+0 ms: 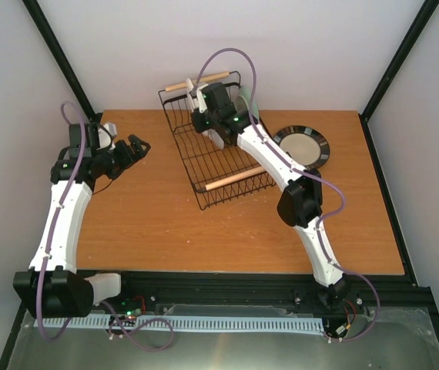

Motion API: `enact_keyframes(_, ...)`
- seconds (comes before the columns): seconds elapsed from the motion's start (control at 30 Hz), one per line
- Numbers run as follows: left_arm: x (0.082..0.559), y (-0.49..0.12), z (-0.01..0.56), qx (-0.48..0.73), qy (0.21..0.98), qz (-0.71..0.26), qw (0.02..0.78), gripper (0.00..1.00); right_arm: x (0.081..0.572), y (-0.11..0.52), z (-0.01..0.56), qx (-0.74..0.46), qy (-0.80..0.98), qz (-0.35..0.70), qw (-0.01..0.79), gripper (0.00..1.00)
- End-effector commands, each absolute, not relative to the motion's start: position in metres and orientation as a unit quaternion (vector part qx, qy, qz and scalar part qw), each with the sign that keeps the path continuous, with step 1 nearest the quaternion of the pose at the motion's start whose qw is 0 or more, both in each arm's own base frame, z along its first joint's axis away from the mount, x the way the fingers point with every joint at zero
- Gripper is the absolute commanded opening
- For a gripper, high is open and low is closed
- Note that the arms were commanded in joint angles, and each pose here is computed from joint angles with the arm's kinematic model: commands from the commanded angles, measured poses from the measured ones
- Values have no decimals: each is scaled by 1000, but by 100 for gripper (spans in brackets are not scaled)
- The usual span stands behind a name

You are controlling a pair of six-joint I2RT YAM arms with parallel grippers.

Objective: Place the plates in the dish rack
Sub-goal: Insert the plate into the dish rack.

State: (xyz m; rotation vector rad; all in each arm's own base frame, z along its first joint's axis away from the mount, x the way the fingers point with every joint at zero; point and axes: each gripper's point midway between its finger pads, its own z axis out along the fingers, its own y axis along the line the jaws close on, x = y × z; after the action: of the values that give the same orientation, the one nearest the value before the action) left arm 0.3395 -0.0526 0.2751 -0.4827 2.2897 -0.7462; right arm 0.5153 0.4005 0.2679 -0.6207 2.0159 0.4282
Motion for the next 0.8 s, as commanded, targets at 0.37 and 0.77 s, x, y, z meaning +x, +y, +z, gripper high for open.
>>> enact_keyframes(0.37,360,-45,285,-159,878,-271,360,100,529,434,294,-278,763,231,536,3)
enact_keyframes(0.77,361,-42,278,-160,881,-268,356,100,553,424,271,-261,771,221,537,3)
